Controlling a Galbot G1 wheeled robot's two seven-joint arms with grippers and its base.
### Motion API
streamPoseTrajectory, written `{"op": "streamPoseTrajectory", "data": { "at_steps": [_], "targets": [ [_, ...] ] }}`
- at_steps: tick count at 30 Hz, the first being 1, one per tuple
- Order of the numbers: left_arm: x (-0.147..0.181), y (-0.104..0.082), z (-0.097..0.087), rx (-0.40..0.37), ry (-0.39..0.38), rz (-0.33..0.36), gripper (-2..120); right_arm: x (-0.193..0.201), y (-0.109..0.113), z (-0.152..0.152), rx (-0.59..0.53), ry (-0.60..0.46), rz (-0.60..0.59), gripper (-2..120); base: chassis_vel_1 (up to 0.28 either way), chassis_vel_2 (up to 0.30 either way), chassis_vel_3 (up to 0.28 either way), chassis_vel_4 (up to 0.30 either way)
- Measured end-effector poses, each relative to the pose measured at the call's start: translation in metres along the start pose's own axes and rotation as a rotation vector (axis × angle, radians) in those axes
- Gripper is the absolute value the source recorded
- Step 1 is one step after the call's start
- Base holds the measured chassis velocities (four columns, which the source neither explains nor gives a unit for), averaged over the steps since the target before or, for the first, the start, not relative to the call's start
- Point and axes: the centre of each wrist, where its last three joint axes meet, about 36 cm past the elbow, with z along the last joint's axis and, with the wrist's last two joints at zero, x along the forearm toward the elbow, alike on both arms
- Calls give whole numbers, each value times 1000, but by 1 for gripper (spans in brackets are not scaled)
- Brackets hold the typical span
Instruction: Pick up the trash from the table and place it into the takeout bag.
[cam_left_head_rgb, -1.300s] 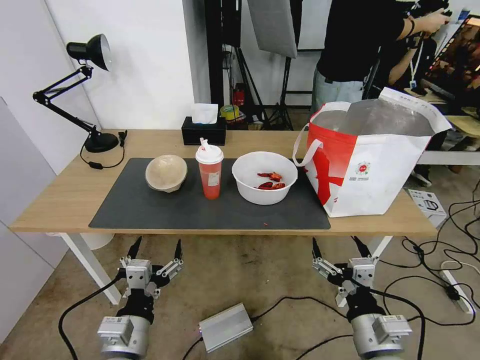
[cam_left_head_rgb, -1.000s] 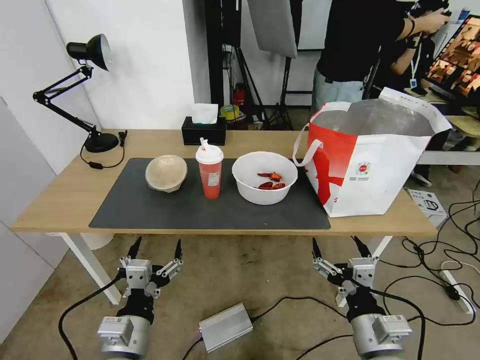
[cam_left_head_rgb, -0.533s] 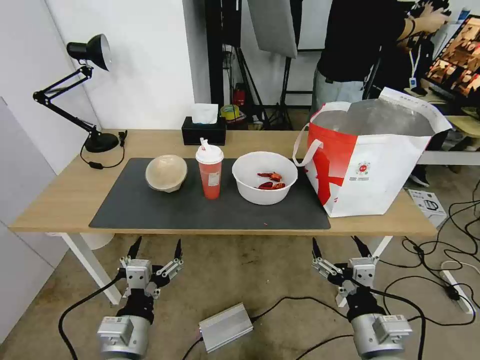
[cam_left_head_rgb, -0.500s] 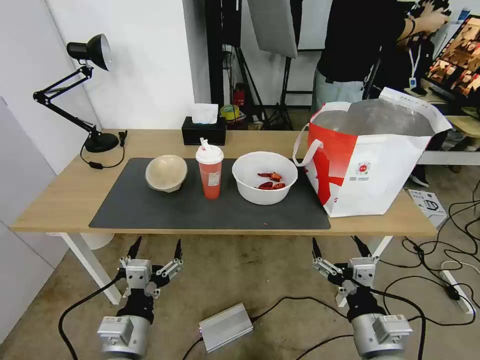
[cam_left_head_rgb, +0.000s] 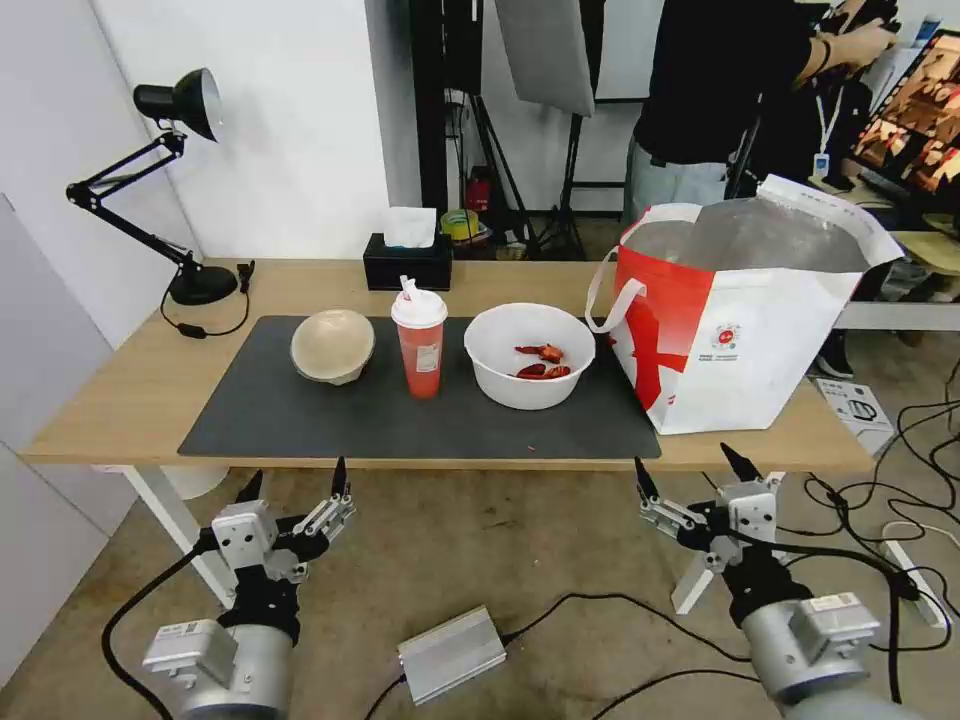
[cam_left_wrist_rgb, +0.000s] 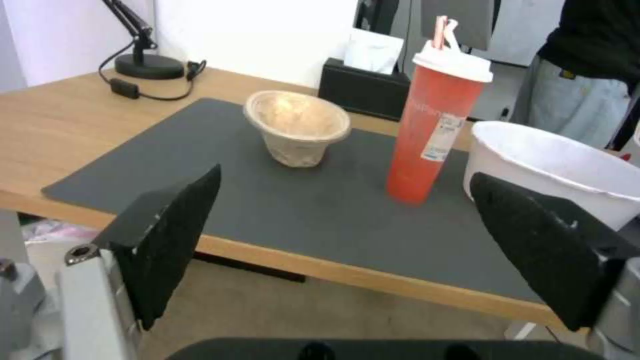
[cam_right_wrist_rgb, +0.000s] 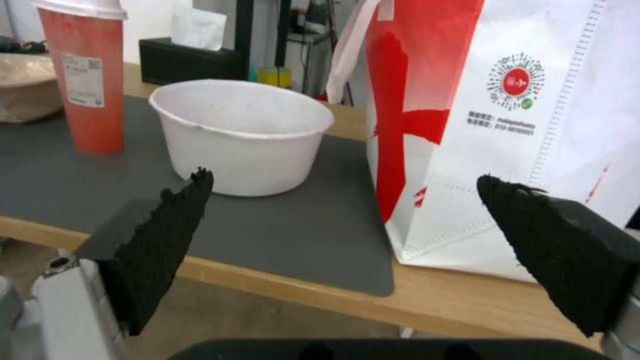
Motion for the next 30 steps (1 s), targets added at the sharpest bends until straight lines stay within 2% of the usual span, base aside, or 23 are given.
{"op": "streamPoseTrajectory", "data": {
  "at_steps": [11,20,21,30],
  "targets": [
    [-1,-1,-2,3,-11,18,100,-3,2,10,-14,-9,-34,100,0,0,0,0],
    [-2,1,-2,6,-15,26,100,-15,-6,11,-60,-114,-162,100,0,0,0,0],
    [-2,1,1,6,-3,36,100,-20,-10,11,-44,-145,-206,100,0,0,0,0],
    [-4,2,3,11,1,27,100,-36,-28,8,34,-180,-311,100,0,0,0,0]
  ]
}}
